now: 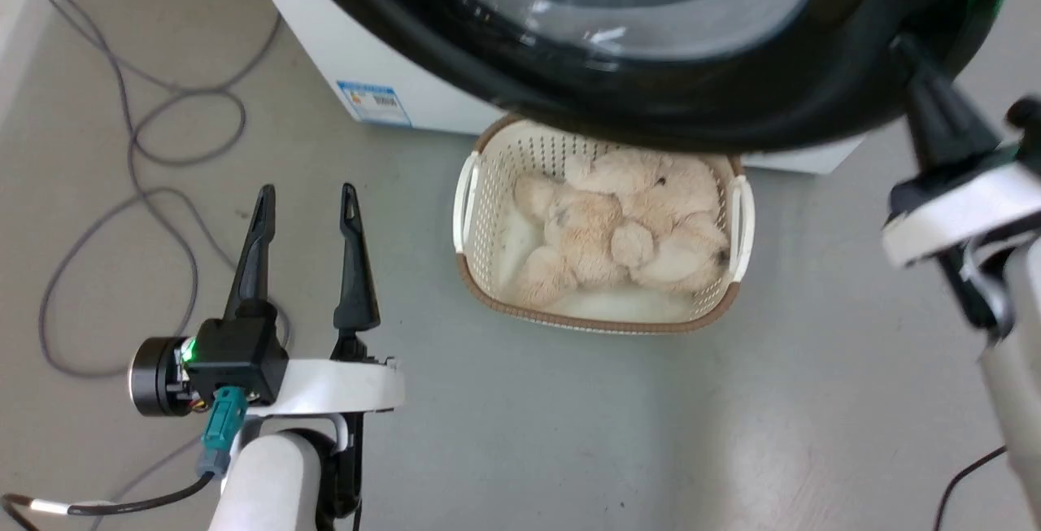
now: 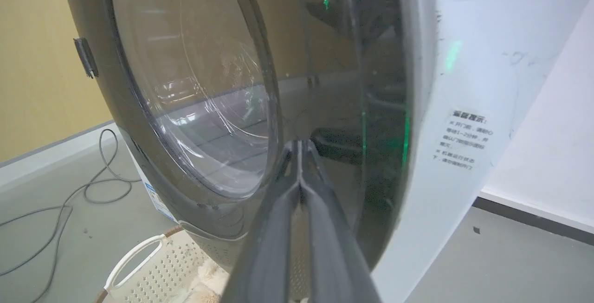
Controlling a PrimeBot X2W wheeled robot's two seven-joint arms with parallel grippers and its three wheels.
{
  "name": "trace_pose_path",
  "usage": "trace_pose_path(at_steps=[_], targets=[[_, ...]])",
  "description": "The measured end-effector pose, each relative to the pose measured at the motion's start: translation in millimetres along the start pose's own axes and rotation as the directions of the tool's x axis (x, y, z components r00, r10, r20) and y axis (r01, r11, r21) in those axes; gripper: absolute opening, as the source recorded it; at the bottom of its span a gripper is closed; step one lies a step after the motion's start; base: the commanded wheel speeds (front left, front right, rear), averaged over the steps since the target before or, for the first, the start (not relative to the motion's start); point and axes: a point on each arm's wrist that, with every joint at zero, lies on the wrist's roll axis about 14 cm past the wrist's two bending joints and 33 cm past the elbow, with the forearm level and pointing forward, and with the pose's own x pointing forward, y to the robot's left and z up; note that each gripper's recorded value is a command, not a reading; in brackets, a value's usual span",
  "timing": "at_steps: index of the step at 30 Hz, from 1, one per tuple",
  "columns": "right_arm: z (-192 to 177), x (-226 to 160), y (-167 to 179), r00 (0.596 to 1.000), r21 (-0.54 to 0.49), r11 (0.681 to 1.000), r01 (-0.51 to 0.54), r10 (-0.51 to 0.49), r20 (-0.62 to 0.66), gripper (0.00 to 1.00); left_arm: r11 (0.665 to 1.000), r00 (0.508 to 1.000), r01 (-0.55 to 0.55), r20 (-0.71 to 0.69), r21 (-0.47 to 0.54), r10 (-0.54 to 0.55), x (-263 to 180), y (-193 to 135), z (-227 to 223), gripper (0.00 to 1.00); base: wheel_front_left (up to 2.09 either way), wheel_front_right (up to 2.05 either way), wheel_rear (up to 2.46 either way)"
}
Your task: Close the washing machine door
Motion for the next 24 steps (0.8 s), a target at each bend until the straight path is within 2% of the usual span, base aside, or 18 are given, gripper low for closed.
trace_pose_path(at_steps=[5,12,24], targets=[[-10,22,-19,0.999,-0.022,0.999,0.027,-0.028,-0.024,0.0,1.0,1.0,-0.008,-0.02,0.002,0.008,5,1,-10,1.0,0.0,0.0,0.0],[-14,43,-29,0.998,-0.045,0.998,0.038,-0.04,-0.039,0.0,0.999,0.999,-0.033,-0.032,0.003,0.033,6,6,-15,1.0,0.0,0.0,0.0],[-16,53,-47,0.993,-0.083,0.992,0.093,-0.099,-0.067,0.0,0.999,0.999,-0.05,-0.019,0.006,0.05,7,10,-10,1.0,0.0,0.0,0.0]])
